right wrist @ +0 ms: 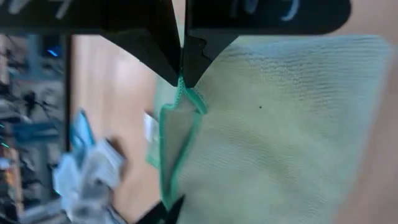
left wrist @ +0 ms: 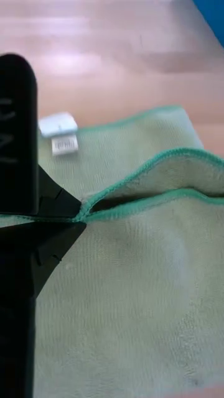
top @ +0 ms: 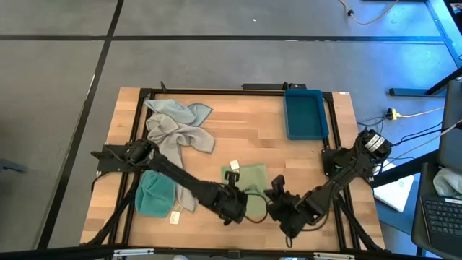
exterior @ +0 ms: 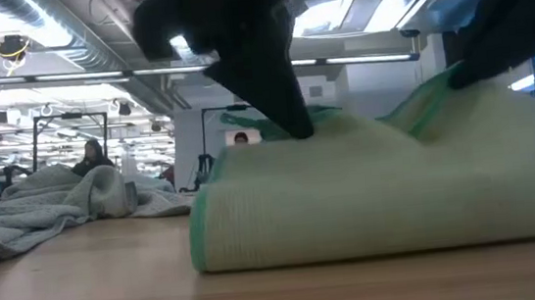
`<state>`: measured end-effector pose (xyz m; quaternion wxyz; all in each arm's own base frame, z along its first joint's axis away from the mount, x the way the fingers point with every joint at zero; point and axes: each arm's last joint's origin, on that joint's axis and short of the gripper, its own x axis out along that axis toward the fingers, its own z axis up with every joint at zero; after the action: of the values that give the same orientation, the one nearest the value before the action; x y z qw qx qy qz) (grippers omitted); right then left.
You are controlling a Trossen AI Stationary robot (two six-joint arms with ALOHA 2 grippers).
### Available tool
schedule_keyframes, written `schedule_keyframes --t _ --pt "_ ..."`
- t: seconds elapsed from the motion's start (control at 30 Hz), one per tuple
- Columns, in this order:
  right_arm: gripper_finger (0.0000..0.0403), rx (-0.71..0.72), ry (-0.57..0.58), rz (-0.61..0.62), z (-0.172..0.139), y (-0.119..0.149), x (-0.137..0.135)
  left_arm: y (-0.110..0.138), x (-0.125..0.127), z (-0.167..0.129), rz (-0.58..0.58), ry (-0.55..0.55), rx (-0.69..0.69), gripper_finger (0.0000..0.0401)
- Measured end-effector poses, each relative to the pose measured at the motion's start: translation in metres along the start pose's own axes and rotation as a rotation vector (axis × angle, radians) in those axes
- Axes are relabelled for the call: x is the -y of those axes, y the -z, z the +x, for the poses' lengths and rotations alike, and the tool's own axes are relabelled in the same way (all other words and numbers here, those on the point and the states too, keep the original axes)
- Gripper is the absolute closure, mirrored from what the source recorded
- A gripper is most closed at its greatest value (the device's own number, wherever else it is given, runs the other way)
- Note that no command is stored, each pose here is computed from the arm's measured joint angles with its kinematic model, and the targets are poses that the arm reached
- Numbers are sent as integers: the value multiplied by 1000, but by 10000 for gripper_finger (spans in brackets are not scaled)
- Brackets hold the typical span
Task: Fold microfiber towels
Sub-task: Fold the green microfiber cloth
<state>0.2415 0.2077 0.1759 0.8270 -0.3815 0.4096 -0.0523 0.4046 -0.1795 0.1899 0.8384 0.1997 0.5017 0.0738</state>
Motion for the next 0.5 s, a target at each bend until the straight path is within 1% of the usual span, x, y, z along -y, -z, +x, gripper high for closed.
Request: schedule_keyframes --t 0.07,0.27,0.37,0.5 --pt "391 -40 14 -9 6 3 6 1 -7 4 13 -25 -18 401" --pt "391 -121 42 -5 23 8 23 1 -24 13 -1 -48 -55 401" --pt "391 -145 49 -4 30 9 30 3 -29 15 -11 -76 -74 401" --pt "391 -176 29 13 40 11 39 4 -34 17 -15 -82 -92 401"
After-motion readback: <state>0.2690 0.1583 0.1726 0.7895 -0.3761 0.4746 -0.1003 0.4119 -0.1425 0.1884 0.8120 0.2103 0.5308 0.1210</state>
